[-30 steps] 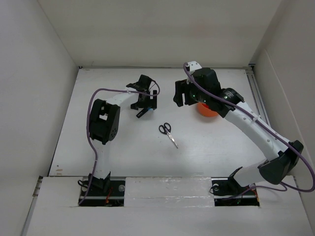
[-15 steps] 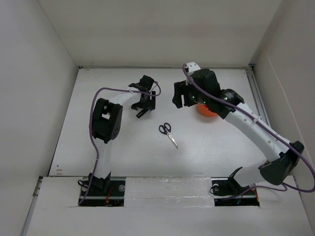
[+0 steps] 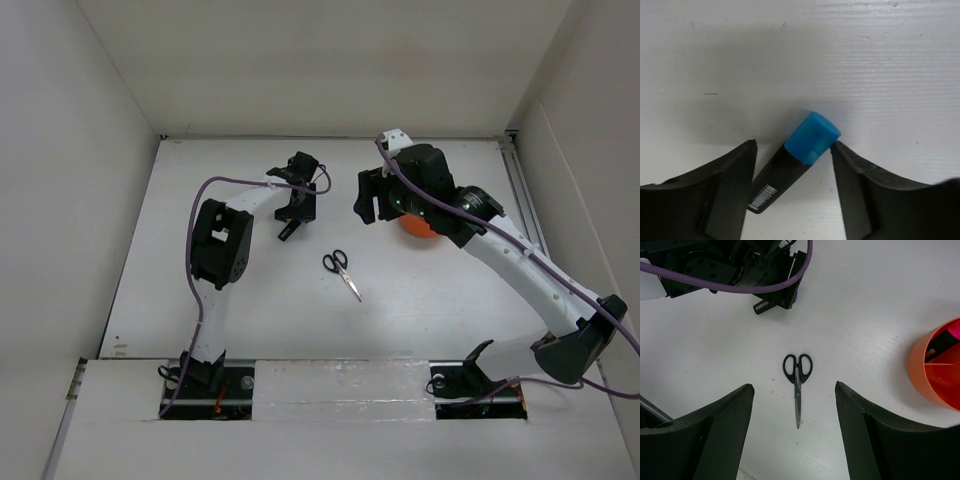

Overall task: Sort the stationery into containers
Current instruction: Pick up the pen from the center of the board.

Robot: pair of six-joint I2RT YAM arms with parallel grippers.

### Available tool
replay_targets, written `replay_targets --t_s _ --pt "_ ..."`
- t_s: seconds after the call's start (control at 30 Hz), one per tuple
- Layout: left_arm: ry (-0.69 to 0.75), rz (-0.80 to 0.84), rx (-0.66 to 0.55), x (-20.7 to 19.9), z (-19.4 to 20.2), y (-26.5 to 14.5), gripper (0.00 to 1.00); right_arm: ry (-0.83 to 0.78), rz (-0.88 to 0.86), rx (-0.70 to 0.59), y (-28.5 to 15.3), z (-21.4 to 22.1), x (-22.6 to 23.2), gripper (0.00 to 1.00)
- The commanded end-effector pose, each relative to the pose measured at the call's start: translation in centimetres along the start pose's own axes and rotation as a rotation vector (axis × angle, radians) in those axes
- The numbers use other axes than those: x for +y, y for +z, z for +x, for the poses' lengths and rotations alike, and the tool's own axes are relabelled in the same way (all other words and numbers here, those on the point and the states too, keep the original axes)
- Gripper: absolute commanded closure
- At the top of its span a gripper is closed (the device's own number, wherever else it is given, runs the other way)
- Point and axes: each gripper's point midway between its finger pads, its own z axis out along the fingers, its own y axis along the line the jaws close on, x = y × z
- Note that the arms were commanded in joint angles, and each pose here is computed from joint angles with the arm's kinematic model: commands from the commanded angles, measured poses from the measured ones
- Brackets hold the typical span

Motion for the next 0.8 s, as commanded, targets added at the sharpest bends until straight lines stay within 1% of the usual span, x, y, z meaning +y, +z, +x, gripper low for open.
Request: replay_targets --t_s 0.0,0.07,0.1,0.13,0.17,0.2,0.27,0.3,0.37,0.4,0.47,0.5,0.57,0.63,0.67,0.7,0.73,0.77 --pt "0.028 -0.057 0.073 0.7 2.2 1.2 0.48 -0.011 -0.009 -0.051 -1.5 -1.1 0.3 0.28" --pt "0.03 -0.052 0.085 0.7 2.6 1.3 0.51 -0.01 -0.011 -0.06 -1.8 -1.3 0.4 0.29" --pt "0.03 -0.052 0.085 0.7 2.6 1.3 0.51 -0.009 -0.013 -0.069 -2.1 -1.5 0.4 0.29" --pt "0.03 -0.052 0.085 0.7 2.6 1.3 0.55 -0.009 -0.013 -0.069 -2.1 -1.5 0.4 0.29" --pt "0.023 -0.057 0.097 0.9 3.1 1.4 0.66 -0.009 -0.013 -0.069 -2.1 -1.5 0.4 0.29" --pt "0.026 -0.062 0.109 1.1 3.7 1.6 0.7 -0.009 -0.013 -0.069 -2.1 -1.5 0.4 0.29" --pt "0.018 -0.067 0.119 1.3 4.2 1.5 0.75 -0.008 -0.015 -0.08 -2.3 -1.9 0.5 0.29" --pt "0.018 -0.067 0.119 1.3 4.2 1.5 0.85 -0.008 -0.015 -0.08 -2.3 -1.9 0.5 0.29" --pt "0.01 -0.072 0.128 1.4 4.6 1.6 0.98 -0.013 -0.023 -0.078 -2.4 -1.9 0.8 0.29" --pt "0.012 -0.076 0.138 1.5 5.1 1.7 1.0 -0.013 -0.023 -0.078 -2.4 -1.9 0.8 0.29" --pt "0.001 -0.099 0.127 1.9 4.9 1.7 1.0 -0.012 -0.035 -0.086 -2.4 -2.1 1.0 0.29" --pt "-0.008 -0.108 0.123 2.0 4.8 1.8 1.0 -0.014 -0.03 -0.069 -1.8 -1.5 0.9 0.29" --pt "-0.042 -0.169 0.124 3.3 4.9 1.7 1.0 -0.006 -0.062 -0.056 -1.1 -1.0 1.5 0.29" --pt "-0.102 -0.191 0.089 4.7 3.1 0.4 1.0 0.029 -0.09 -0.065 -1.1 -1.5 1.7 0.29" --pt "-0.13 -0.184 0.063 5.0 2.1 -0.3 1.0 0.032 -0.163 -0.066 -1.0 -1.5 2.6 0.29" --pt "-0.137 -0.166 0.048 4.7 1.6 -1.1 1.0 0.057 -0.188 -0.077 -0.8 -1.9 2.4 0.29" --pt "-0.179 -0.13 -0.009 4.7 -0.5 -3.1 1.0 0.062 -0.221 -0.07 -0.4 -1.5 2.5 0.29" --pt "-0.193 -0.095 -0.052 4.2 -2.0 -4.4 1.0 0.072 -0.263 -0.084 -0.4 -1.6 2.9 0.29"
